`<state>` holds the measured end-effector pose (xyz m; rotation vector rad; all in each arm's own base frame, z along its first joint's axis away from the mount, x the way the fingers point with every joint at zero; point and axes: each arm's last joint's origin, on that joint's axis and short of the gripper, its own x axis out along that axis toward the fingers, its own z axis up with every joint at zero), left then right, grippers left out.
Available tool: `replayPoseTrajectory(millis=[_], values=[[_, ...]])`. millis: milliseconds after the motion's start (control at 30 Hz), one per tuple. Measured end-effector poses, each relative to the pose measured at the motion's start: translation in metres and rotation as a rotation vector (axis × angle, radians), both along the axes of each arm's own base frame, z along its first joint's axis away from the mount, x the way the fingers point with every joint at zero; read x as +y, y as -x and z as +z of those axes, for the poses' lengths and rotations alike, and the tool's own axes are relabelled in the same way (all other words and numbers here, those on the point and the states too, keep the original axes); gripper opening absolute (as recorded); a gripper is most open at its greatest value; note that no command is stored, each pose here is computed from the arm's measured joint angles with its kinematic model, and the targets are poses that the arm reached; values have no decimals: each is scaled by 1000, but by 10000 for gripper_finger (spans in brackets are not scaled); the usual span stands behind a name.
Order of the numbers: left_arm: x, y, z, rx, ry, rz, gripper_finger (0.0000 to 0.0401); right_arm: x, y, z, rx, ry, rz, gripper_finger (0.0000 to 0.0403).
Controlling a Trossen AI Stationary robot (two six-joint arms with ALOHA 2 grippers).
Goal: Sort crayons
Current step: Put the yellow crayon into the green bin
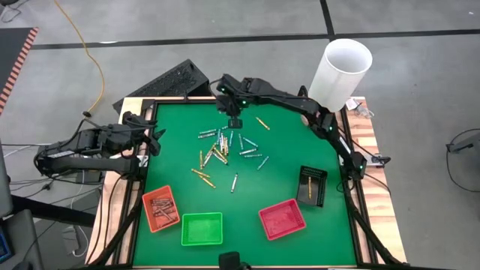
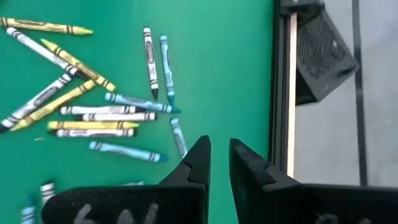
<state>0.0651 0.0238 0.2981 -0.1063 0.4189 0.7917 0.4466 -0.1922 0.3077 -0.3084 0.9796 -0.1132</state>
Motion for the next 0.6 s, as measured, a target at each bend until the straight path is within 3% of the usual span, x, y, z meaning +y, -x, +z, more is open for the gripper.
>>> replayPoseTrajectory(millis=[233, 400, 600], values=[[0, 0, -1, 11, 7, -10, 223, -6, -10, -33, 47, -90, 37, 54], [0, 0, -1, 14, 11, -15, 223, 12, -21, -44, 61, -153, 31, 54], [0, 0, -1, 13, 11, -15, 223, 50, -37, -48, 10, -272, -247, 54]])
